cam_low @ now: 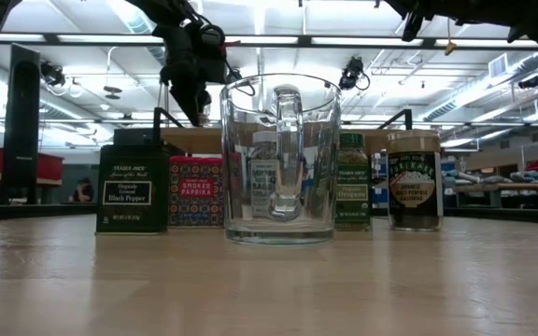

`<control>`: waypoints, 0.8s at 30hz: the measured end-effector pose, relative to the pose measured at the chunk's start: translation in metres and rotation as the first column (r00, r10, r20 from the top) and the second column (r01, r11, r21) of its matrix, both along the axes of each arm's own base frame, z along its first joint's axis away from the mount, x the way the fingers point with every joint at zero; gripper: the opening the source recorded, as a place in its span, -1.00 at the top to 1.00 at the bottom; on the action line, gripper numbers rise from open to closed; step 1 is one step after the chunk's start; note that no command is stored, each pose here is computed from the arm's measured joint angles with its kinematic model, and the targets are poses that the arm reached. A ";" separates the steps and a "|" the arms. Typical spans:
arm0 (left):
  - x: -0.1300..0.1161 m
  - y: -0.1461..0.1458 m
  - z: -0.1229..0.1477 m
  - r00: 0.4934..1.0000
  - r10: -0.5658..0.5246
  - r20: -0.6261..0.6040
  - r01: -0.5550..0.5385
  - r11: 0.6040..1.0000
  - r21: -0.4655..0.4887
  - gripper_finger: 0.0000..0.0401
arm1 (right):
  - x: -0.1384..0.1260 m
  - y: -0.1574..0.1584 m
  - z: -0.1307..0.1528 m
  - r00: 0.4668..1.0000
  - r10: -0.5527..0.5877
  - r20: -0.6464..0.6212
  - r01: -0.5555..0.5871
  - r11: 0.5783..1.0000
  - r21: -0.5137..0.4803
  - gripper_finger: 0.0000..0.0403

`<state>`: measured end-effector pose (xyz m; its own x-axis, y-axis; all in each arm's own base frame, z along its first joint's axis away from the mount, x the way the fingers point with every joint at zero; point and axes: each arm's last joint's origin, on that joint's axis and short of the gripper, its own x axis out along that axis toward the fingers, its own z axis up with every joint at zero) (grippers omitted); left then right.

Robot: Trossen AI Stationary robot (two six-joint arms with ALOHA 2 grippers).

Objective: Shelf spices
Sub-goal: Put the transparent seasoning bottle on the shelf, then move the black seasoning can to the center of the table

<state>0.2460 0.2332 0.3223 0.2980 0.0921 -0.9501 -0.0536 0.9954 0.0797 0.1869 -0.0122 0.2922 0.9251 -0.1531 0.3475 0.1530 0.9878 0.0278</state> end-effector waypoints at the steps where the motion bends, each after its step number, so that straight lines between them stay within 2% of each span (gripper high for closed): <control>1: 0.000 0.000 0.000 1.000 0.007 -0.003 -0.007 1.000 0.002 -0.20 | 0.000 0.000 0.000 1.000 0.000 0.000 0.000 1.000 0.000 0.98; 10: 0.000 -0.001 0.004 0.998 0.024 -0.049 -0.021 0.998 0.062 -0.29 | 0.000 0.000 0.000 1.000 0.000 0.000 0.000 1.000 0.000 0.98; 17: 0.006 -0.009 0.042 0.998 0.000 0.058 -0.006 0.995 0.101 -0.28 | 0.000 0.000 0.000 1.000 0.000 -0.006 0.000 1.000 0.000 0.98; 24: 0.017 -0.042 0.080 0.988 -0.068 0.139 0.058 0.995 0.078 -0.28 | 0.000 0.000 -0.001 1.000 0.000 -0.007 0.000 1.000 0.000 0.98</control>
